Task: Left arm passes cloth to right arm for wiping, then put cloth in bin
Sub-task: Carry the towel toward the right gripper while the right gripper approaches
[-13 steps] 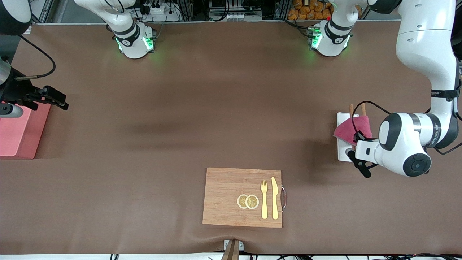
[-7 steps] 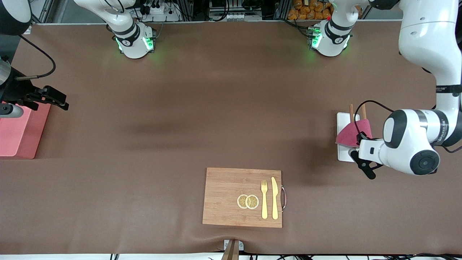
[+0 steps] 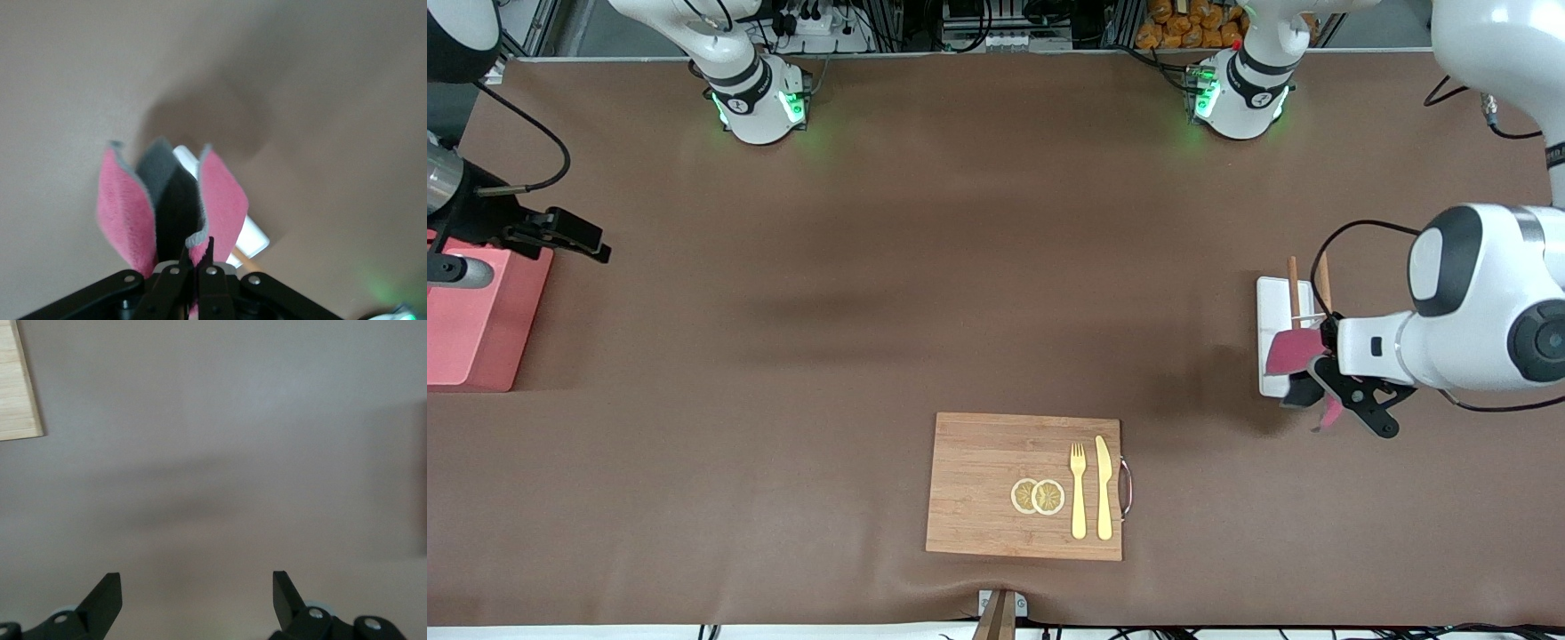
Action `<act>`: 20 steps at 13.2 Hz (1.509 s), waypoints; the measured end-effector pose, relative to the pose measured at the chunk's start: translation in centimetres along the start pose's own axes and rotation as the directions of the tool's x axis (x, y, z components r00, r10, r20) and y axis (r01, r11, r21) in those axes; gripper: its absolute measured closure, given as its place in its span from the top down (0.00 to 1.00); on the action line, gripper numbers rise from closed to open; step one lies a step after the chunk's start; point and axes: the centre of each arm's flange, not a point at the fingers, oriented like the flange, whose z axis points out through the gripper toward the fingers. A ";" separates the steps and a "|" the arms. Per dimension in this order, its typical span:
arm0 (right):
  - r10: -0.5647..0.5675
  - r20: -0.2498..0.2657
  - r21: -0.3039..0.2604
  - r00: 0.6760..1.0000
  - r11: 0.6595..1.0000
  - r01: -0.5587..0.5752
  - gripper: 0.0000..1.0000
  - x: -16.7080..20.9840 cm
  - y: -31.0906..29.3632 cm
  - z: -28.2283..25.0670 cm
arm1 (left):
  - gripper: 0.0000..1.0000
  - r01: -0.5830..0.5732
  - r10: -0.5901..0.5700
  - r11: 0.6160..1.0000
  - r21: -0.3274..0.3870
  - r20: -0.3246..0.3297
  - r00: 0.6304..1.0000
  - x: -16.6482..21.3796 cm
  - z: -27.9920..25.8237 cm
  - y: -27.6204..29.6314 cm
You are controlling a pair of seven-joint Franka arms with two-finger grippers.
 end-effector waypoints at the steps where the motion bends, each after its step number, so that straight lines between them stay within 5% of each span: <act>1: 0.061 0.027 0.017 0.998 0.998 -0.061 1.00 -0.3 -0.5 0.2 | 0.03 0.039 -0.039 0.999 0.001 -0.017 0.999 1.1 -0.9 1.7; 6: 0.309 0.103 -0.018 0.946 0.951 -0.308 1.00 -2.6 -7.9 2.0 | 0.03 0.237 -0.250 0.963 -0.128 -0.089 0.964 6.3 -3.7 11.3; 9: 0.469 0.193 -0.017 0.862 0.880 -0.475 1.00 -3.7 -12.7 4.1 | 0.03 0.291 -0.322 0.923 -0.251 -0.090 0.943 8.8 -4.6 17.4; 12: 0.593 0.360 -0.024 0.720 0.777 -0.629 1.00 -2.6 -14.4 7.3 | 0.03 0.346 -0.422 0.841 -0.416 -0.105 0.901 11.5 -6.0 23.4; 17: 0.723 0.560 -0.149 0.404 0.568 -0.809 1.00 -1.2 -16.9 11.3 | 0.03 0.441 -0.604 0.702 -0.559 -0.140 0.785 17.8 -5.3 39.2; 20: 0.747 0.586 -0.186 0.315 0.502 -0.845 1.00 -0.3 -17.3 13.1 | 0.03 0.453 -0.698 0.603 -0.657 -0.159 0.698 19.3 -5.5 47.4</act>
